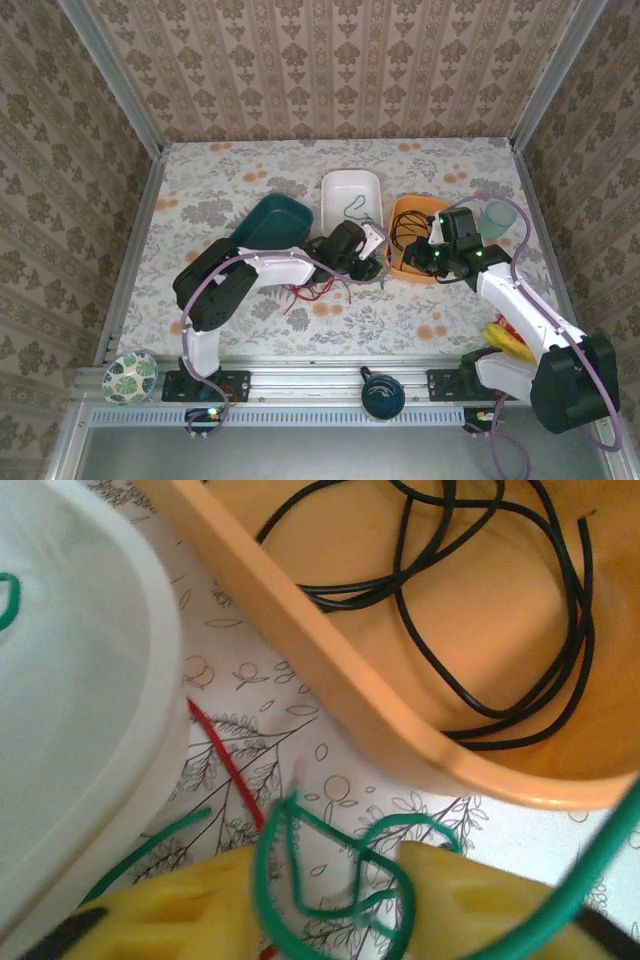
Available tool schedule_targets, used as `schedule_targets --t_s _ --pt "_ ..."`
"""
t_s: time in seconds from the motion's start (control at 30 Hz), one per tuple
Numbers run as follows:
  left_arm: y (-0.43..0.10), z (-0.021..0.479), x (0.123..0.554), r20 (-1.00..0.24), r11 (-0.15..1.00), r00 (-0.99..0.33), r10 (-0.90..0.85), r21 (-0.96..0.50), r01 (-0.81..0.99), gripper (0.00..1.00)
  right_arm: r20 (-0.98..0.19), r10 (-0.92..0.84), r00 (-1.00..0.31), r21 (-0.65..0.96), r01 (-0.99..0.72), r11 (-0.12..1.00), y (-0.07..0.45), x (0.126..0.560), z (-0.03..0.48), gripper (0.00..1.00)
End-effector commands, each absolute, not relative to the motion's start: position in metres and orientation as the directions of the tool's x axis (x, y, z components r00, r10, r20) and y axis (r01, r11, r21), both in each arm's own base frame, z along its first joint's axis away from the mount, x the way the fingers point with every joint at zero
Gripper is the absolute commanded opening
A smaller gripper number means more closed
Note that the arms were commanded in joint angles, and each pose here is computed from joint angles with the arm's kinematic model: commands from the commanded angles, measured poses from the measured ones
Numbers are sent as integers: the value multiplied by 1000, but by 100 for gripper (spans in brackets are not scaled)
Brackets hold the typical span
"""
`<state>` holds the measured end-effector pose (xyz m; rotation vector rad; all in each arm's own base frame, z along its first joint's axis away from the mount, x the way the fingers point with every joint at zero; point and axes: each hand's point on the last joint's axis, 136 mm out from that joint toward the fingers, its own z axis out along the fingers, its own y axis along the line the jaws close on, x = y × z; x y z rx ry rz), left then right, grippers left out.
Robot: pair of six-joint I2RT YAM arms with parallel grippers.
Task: Untangle the cables
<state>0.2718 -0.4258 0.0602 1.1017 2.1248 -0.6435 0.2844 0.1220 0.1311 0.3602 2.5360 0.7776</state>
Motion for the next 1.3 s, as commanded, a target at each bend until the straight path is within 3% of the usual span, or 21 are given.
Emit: schedule_targets --t_s 0.0,0.03,0.07,0.53,0.8,1.07,1.23,1.27 --pt "-439 65 269 -746 485 -427 512 -160 860 14 -332 383 -862 602 119 790 123 279 133 1" --pt "-439 65 268 -743 484 -432 511 -167 859 4 -333 384 -861 599 121 791 122 279 132 1" --pt "-437 65 266 -739 484 -437 513 -171 858 0 -334 388 -859 596 127 793 121 279 132 1" --pt "-386 125 211 -777 399 -440 450 -266 878 0 -370 498 -784 545 251 800 94 288 128 1" --pt "-349 170 193 -824 307 -462 329 -369 877 0 -368 531 -763 501 319 805 78 283 118 0" --pt "-307 190 223 -849 394 -509 143 -422 816 0 -381 554 -740 443 380 812 55 280 115 0" --pt "-301 184 228 -842 427 -520 142 -422 800 0 -405 562 -721 432 391 813 43 280 121 0" --pt "-301 181 229 -838 431 -524 150 -422 798 6 -413 552 -725 446 367 816 46 283 125 0"
